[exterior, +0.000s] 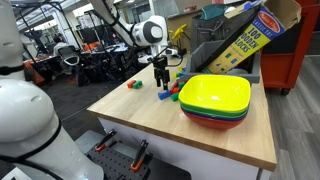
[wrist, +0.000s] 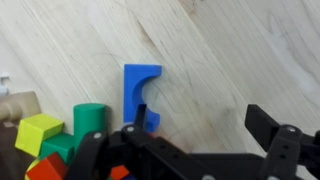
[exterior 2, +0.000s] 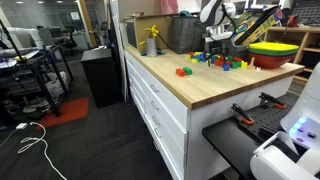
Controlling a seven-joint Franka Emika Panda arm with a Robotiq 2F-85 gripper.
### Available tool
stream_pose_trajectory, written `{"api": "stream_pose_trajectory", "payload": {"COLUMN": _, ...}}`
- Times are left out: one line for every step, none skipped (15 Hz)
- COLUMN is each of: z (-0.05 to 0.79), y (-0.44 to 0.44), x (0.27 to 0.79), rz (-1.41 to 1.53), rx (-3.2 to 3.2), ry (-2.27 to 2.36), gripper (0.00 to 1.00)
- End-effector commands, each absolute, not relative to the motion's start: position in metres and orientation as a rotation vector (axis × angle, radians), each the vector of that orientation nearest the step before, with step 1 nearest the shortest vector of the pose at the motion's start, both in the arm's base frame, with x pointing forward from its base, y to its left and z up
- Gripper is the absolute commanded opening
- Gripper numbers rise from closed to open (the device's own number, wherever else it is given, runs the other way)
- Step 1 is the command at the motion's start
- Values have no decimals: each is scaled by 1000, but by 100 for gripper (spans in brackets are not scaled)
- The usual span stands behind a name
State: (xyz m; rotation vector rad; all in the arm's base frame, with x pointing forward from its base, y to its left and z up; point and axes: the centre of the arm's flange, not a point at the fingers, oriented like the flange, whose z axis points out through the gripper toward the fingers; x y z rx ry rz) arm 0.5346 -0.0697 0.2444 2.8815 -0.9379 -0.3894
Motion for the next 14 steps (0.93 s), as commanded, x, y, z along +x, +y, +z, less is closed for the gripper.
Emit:
{"api": "stream_pose_trajectory", "payload": {"z": 241, "y": -64, "x": 522, "rz": -410, "rx": 2880, "ry": -935, "gripper": 100}}
{"api": "stream_pose_trajectory", "payload": {"z": 241, "y": -62, "x": 523, "rz": -409, "rx": 2887, "ry": -938, "gripper": 100}}
{"api": "stream_pose_trajectory", "payload": {"z": 240, "y": -60, "x": 524, "rz": -409, "rx": 2889, "ry": -938, "gripper": 100}}
{"api": "stream_pose_trajectory", "payload": {"z": 240, "y": -58, "x": 526, "rz": -407, "rx": 2895, "ry": -935, "gripper": 100}}
{"api": "stream_pose_trajectory", "payload": {"z": 241, "y": -56, "x": 527, "rz": -404, "rx": 2897, "ry": -932, "gripper": 100}}
{"api": "stream_pose_trajectory", "payload": {"z": 242, "y": -54, "x": 529, "rz": -400, "rx": 2900, "ry": -926, "gripper": 100}}
{"api": "stream_pose_trajectory", "payload": {"z": 242, "y": -52, "x": 530, "rz": -400, "rx": 2903, "ry": -919, "gripper": 100}}
{"api": "stream_pose_trajectory", "payload": {"z": 242, "y": -49, "x": 531, "rz": -399, "rx": 2907, "ry": -911, "gripper": 100}}
{"api": "stream_pose_trajectory", "payload": {"z": 241, "y": -47, "x": 533, "rz": -398, "rx": 2909, "ry": -905, "gripper": 100}}
{"api": "stream_pose_trajectory", "payload": {"z": 241, "y": -45, "x": 535, "rz": -398, "rx": 2913, "ry": -899, "gripper": 100}}
{"api": "stream_pose_trajectory", "payload": {"z": 240, "y": -43, "x": 537, "rz": -398, "rx": 2914, "ry": -893, "gripper": 100}}
{"api": "stream_pose_trajectory", "payload": {"z": 239, "y": -41, "x": 538, "rz": -397, "rx": 2918, "ry": -887, "gripper": 100}}
{"api": "stream_pose_trajectory", "payload": {"z": 239, "y": -38, "x": 540, "rz": -395, "rx": 2922, "ry": -882, "gripper": 100}}
{"api": "stream_pose_trajectory", "payload": {"z": 238, "y": -34, "x": 543, "rz": -397, "rx": 2932, "ry": -878, "gripper": 100}}
